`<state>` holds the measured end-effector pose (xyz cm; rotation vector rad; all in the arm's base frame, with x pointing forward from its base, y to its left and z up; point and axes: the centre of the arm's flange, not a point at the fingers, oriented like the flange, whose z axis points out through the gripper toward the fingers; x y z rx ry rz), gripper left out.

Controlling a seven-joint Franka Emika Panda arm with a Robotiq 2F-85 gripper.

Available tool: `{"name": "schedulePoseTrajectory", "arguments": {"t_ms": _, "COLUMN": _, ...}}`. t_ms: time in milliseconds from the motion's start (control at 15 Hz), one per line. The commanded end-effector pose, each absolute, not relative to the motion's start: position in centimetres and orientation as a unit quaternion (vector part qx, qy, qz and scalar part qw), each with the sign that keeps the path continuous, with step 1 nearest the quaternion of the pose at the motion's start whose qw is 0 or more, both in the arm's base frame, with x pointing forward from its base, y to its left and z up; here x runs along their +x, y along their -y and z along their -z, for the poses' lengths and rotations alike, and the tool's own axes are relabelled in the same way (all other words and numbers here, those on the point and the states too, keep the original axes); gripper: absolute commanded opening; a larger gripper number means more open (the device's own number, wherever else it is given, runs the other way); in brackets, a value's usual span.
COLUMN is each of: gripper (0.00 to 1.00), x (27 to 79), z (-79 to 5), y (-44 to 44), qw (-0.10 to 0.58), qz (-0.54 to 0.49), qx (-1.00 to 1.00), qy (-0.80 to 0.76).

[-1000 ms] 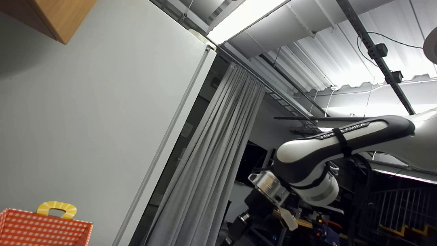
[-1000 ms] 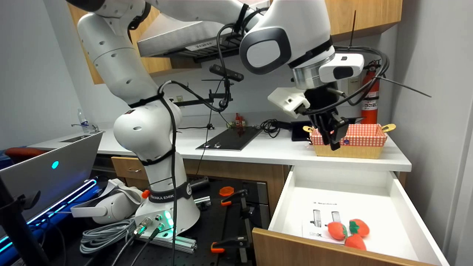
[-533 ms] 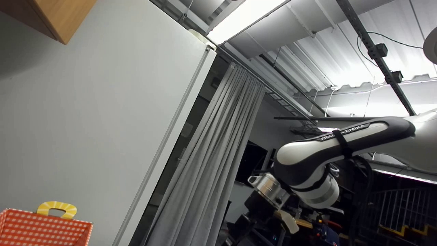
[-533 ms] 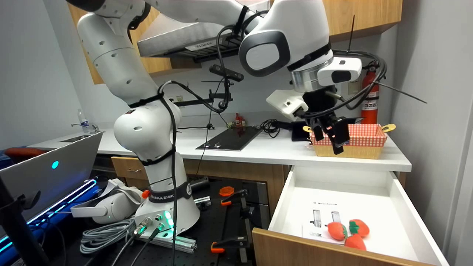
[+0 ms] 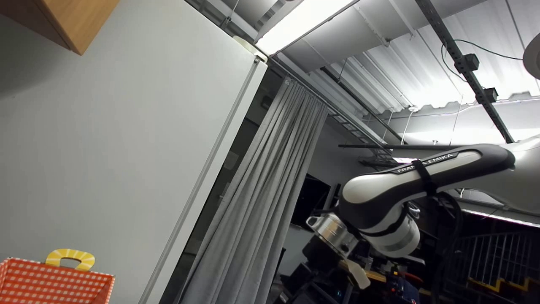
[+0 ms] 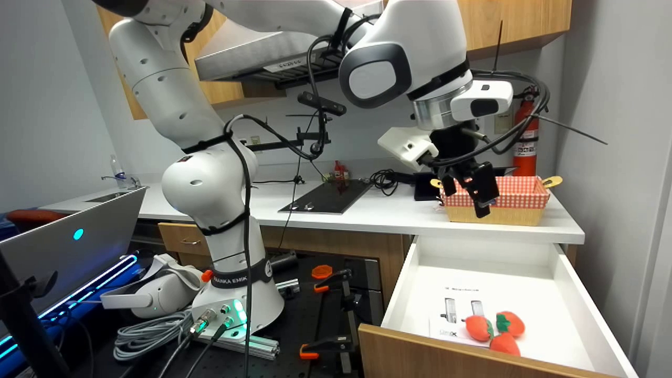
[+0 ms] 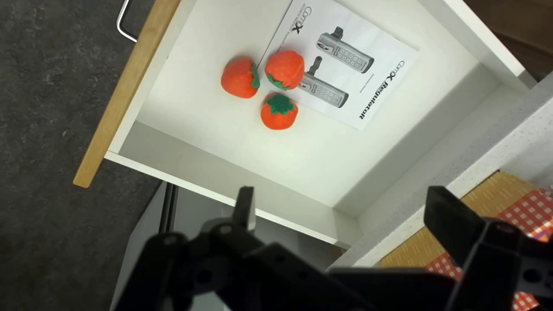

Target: Open the top drawer of the kitchen unit

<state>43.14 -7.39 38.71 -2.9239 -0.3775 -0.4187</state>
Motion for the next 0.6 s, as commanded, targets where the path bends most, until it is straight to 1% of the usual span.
{"name": "schedulePoseTrajectory", "arguments": {"t_ms": 0, "gripper": 1.00, "x": 41.6, "z": -39.4, "y": 7.3, "qw": 0.087, "qz": 0.140, "qx": -0.976, "qy": 0.143}}
{"name": "schedulePoseTrajectory", "arguments": {"t_ms": 67, "gripper": 1.00, "x": 41.5, "z": -39.3, "y": 7.2, "qw": 0.085, "qz": 0.133, "qx": -0.977, "qy": 0.142}}
{"name": "schedulePoseTrajectory", "arguments": {"t_ms": 133, "gripper": 1.00, "x": 42.8, "z": -38.6, "y": 7.3, "qw": 0.081, "qz": 0.139, "qx": -0.978, "qy": 0.130}}
{"name": "schedulePoseTrajectory", "arguments": {"t_ms": 533, "gripper": 1.00, "x": 42.6, "z": -38.5, "y": 7.3, "qw": 0.080, "qz": 0.137, "qx": -0.978, "qy": 0.133}}
